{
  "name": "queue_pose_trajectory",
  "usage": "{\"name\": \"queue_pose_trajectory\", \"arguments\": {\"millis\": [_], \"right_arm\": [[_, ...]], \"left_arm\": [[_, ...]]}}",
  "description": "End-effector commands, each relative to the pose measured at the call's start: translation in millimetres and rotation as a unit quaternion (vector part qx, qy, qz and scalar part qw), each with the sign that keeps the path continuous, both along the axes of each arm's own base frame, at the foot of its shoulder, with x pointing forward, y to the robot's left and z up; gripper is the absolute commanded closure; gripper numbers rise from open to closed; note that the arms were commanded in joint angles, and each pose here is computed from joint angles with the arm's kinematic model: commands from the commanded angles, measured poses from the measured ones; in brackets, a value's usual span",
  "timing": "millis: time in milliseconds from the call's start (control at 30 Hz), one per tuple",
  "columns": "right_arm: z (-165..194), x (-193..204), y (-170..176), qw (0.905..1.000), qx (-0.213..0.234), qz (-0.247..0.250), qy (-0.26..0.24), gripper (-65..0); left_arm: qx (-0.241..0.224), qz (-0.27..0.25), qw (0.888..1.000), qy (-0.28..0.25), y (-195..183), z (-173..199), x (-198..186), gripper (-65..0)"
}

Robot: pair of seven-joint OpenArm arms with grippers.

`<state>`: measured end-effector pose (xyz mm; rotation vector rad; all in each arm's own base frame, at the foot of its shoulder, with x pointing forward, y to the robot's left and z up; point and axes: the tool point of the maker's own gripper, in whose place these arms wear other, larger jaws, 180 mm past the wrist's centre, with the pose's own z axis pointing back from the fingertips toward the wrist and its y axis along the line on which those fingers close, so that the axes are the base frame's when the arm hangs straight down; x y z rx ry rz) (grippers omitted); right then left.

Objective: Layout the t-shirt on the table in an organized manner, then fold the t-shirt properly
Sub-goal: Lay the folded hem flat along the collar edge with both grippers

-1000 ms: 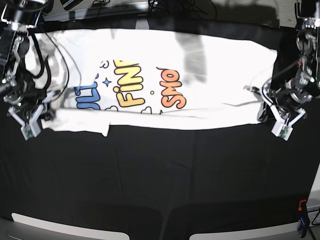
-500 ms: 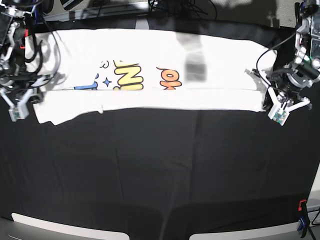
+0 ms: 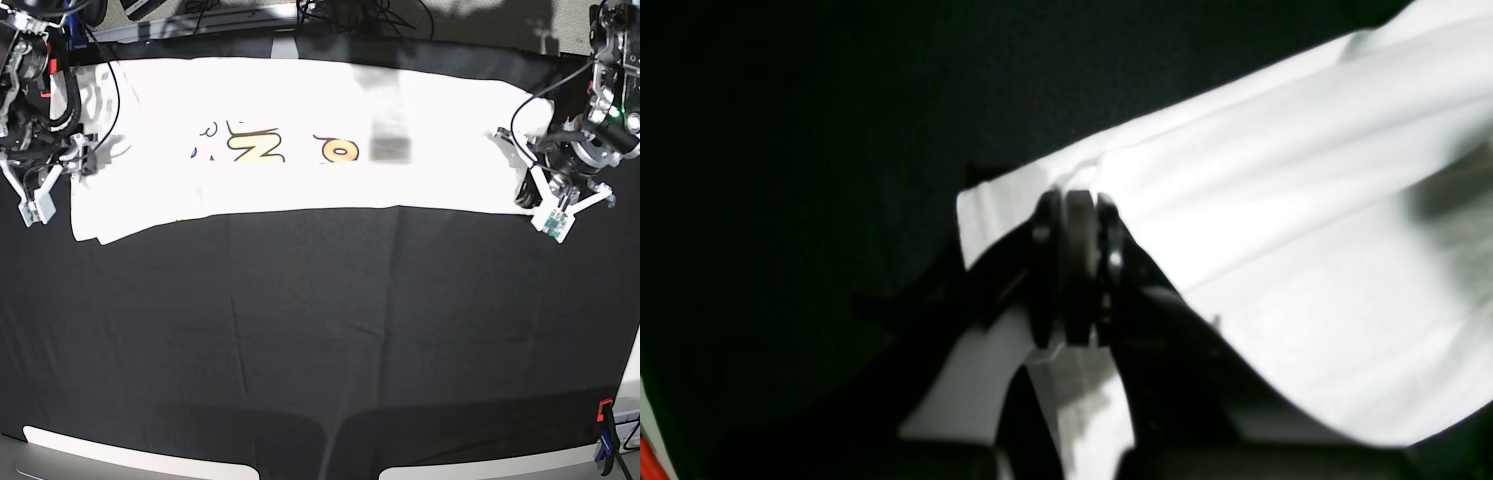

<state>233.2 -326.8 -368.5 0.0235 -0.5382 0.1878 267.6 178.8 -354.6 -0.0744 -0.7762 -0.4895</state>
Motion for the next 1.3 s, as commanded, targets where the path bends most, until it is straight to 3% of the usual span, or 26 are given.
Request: {"name": "queue_pose_trajectory", "arguments": {"millis": [0, 100, 233, 300, 400, 533, 800, 1067, 1133, 1267], "right_arm": [[15, 9, -2, 0.9997, 0.002, 0.006, -0.025, -27.4], [29, 21, 5, 0.9971, 0.029, 0.007, -0.07, -27.4], [60, 32, -5, 0.9904, 0.019, -0.005, -0.137, -27.4], [82, 39, -17, 0.9816, 0.013, -0.023, -0.189, -27.4], [113, 55, -33, 0.9609, 0.006, -0.043, -0.274, -27.3], [89, 74, -43, 0.9709, -0.024, -0.048, -0.233, -27.3], [25, 121, -6, 0.99, 0.019, -0.003, -0.14, -27.3], [-8, 122, -7, 0.9962, 0.051, -0.027, -0.066, -27.1], [-10, 119, -7, 0.9963, 0.051, -0.025, -0.064, -23.0], [-5, 122, -3, 0.995, 0.062, -0.023, -0.075, -5.8]], "left_arm": [[0.005, 0.002, 1.0, -0.021, 4, 11, 7, 0.0], [0.004, 0.001, 1.0, -0.021, 4, 11, 8, 0.0], [0.004, 0.002, 1.0, -0.021, 4, 11, 8, 0.0], [0.003, 0.002, 1.0, -0.021, 4, 11, 7, 0.0], [0.003, 0.002, 1.0, -0.021, 4, 11, 8, 0.0], [-0.006, 0.001, 1.0, -0.022, 1, 12, 8, 0.0], [-0.02, 0.001, 1.0, -0.02, -2, 13, 7, 0.0], [-0.02, 0.001, 1.0, -0.02, -2, 13, 7, 0.0], [-0.02, 0.001, 1.0, -0.02, -2, 13, 7, 0.0], [-0.02, 0.001, 1.0, -0.02, -2, 13, 7, 0.0]]}}
